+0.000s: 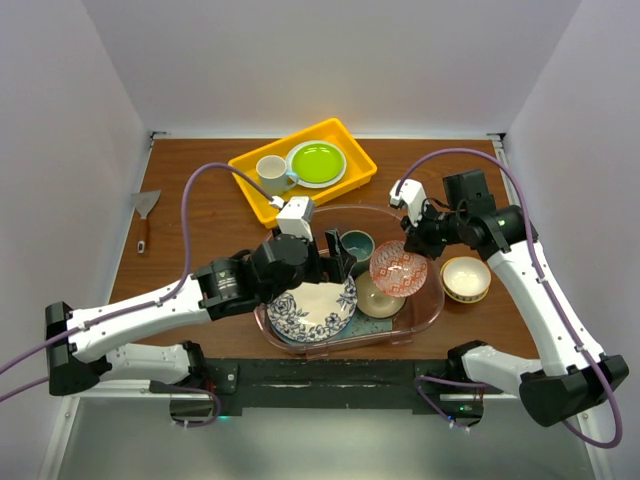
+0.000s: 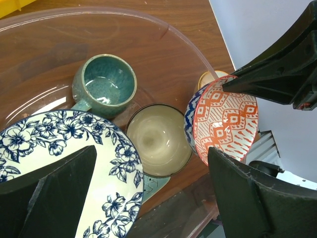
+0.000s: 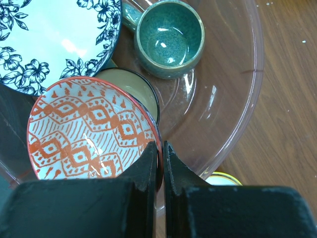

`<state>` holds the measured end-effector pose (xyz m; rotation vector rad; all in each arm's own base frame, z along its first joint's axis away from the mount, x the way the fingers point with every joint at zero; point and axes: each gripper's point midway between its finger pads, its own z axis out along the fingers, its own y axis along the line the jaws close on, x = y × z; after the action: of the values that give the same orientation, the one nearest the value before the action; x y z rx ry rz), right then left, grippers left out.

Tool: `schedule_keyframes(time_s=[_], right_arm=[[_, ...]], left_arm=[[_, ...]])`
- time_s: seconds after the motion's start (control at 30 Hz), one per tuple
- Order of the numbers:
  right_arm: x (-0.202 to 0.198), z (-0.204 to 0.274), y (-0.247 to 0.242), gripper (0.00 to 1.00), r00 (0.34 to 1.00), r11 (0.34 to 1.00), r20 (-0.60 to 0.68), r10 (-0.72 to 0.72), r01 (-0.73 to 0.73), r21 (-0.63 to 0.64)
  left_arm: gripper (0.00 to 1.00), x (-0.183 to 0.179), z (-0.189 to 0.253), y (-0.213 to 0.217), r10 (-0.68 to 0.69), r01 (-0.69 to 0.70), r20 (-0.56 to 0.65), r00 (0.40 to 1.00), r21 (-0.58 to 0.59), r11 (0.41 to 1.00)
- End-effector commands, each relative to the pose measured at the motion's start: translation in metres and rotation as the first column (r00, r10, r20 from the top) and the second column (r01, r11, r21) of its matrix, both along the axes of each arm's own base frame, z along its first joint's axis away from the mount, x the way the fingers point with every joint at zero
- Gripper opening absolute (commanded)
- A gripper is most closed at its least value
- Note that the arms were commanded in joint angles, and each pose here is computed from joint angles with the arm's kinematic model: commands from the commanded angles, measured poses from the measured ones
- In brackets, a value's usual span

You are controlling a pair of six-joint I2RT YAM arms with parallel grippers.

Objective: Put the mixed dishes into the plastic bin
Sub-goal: Pick up the bowl from the center of the board.

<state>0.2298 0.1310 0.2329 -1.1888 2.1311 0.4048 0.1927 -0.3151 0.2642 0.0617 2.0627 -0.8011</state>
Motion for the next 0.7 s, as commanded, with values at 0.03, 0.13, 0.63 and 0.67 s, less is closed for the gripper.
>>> schedule_keyframes(time_s=[0.03, 0.13, 0.63, 0.67], right_arm=[[0.008, 0.013, 0.003, 0.00, 0.998, 0.999, 0.057, -0.019, 0.018, 0.028], [0.008, 0.014, 0.003, 0.00, 0.998, 0.999, 0.058, -0.020, 0.019, 0.026], [0.007, 0.016, 0.007, 0.00, 0.999, 0.999, 0.050, -0.017, 0.014, 0.050], [0.006, 0.018, 0.009, 0.00, 0.999, 0.998, 0.049, -0.012, 0.009, 0.061]], left_arm=[[1.00, 0.004, 0.024, -0.010, -0.002, 0.004, 0.048, 0.999, -0.052, 0.999], [1.00, 0.004, 0.023, -0.012, -0.004, 0.007, 0.049, 0.999, -0.049, 0.999], [1.00, 0.013, 0.008, -0.044, -0.017, 0.017, 0.039, 0.999, -0.006, 1.000], [1.00, 0.014, 0.006, -0.047, -0.020, 0.020, 0.038, 0.999, -0.001, 1.000]])
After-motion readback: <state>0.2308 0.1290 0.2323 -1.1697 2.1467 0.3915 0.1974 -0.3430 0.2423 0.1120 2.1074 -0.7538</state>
